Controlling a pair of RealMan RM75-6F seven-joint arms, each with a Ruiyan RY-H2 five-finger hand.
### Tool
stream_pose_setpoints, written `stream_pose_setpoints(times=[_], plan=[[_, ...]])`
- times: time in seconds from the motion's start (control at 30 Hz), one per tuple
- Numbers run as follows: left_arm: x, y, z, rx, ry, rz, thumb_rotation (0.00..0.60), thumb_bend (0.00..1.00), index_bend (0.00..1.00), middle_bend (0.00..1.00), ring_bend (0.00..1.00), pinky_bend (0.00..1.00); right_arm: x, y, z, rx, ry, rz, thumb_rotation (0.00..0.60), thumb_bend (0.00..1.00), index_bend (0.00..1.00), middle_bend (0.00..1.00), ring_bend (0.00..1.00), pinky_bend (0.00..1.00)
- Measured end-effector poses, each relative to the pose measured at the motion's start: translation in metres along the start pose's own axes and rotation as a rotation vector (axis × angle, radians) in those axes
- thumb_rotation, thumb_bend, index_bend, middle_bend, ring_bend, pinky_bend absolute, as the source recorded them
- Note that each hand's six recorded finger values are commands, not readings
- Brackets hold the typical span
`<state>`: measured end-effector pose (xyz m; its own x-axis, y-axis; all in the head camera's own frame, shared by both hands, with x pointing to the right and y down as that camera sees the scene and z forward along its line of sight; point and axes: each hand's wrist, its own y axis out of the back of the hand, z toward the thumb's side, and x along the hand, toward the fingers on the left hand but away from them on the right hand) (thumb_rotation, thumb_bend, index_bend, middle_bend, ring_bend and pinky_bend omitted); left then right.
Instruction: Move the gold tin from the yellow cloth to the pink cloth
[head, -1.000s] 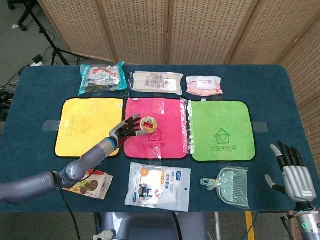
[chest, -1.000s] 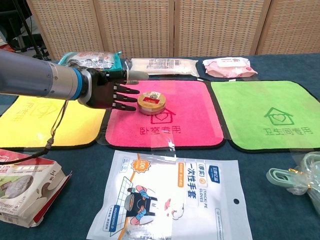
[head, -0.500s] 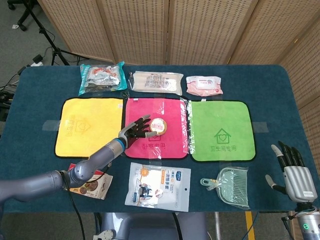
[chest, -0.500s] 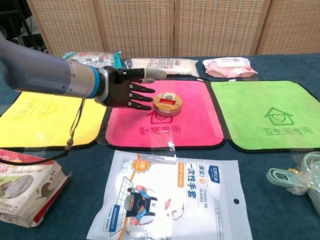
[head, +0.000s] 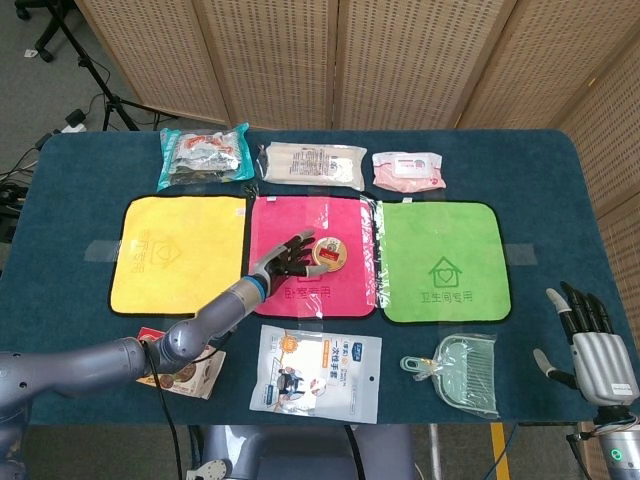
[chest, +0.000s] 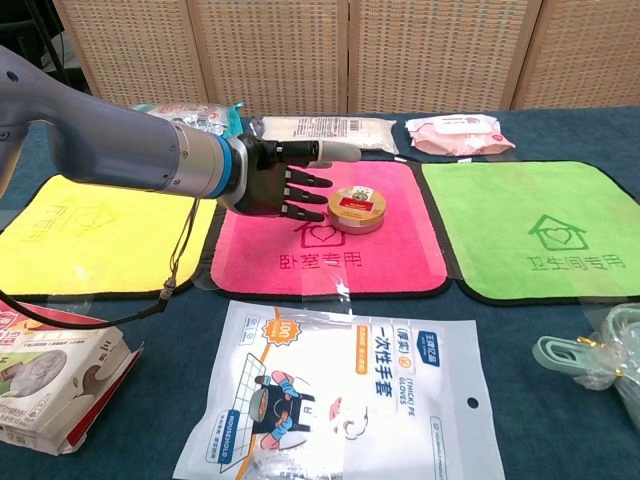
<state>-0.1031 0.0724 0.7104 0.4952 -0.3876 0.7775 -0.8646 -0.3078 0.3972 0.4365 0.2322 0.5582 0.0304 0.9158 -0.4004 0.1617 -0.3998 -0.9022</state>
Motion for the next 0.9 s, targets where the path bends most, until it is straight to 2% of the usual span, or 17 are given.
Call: stream_pose_setpoints(times=[0.17, 0.27, 0.37, 0.47, 0.6, 0.77, 0.9], plan=[[-0.007, 0.006, 0.003, 0.025, -0.004, 0.005, 0.6, 0.2, 0.0, 0.0, 0.0, 0.0, 0.001, 0.001, 0.0, 0.0, 0.001, -0.003, 0.6, 0.34, 0.01, 0.0, 0.0, 0.0], [-0.014, 0.023, 0.013, 0.097, -0.03, 0.047, 0.6, 0.2, 0.0, 0.0, 0.0, 0.0, 0.002, 0.003, 0.0, -0.003, 0.001, -0.007, 0.6, 0.34, 0.01, 0.0, 0.0, 0.0], [-0.021, 0.046, 0.024, 0.209, -0.075, 0.121, 0.6, 0.2, 0.0, 0.0, 0.0, 0.0, 0.002, 0.002, -0.001, -0.006, -0.001, -0.002, 0.6, 0.34, 0.01, 0.0, 0.0, 0.0], [-0.033, 0.072, 0.037, 0.394, -0.124, 0.215, 0.6, 0.19, 0.0, 0.0, 0.0, 0.0, 0.001, 0.0, 0.0, -0.002, -0.001, 0.009, 0.6, 0.34, 0.01, 0.0, 0.0, 0.0], [-0.059, 0.108, 0.052, 0.723, -0.195, 0.358, 0.6, 0.18, 0.0, 0.0, 0.0, 0.0, 0.0, -0.003, 0.002, 0.005, 0.004, 0.016, 0.6, 0.34, 0.01, 0.0, 0.0, 0.0], [-0.094, 0.135, 0.055, 1.048, -0.258, 0.473, 0.6, 0.18, 0.0, 0.0, 0.0, 0.0, 0.0, -0.005, 0.006, 0.013, 0.016, 0.017, 0.6, 0.34, 0.01, 0.0, 0.0, 0.0], [-0.13, 0.151, 0.047, 1.327, -0.322, 0.565, 0.6, 0.18, 0.0, 0.0, 0.0, 0.0, 0.001, -0.006, 0.008, 0.021, 0.021, 0.016, 0.6, 0.34, 0.01, 0.0, 0.0, 0.0]])
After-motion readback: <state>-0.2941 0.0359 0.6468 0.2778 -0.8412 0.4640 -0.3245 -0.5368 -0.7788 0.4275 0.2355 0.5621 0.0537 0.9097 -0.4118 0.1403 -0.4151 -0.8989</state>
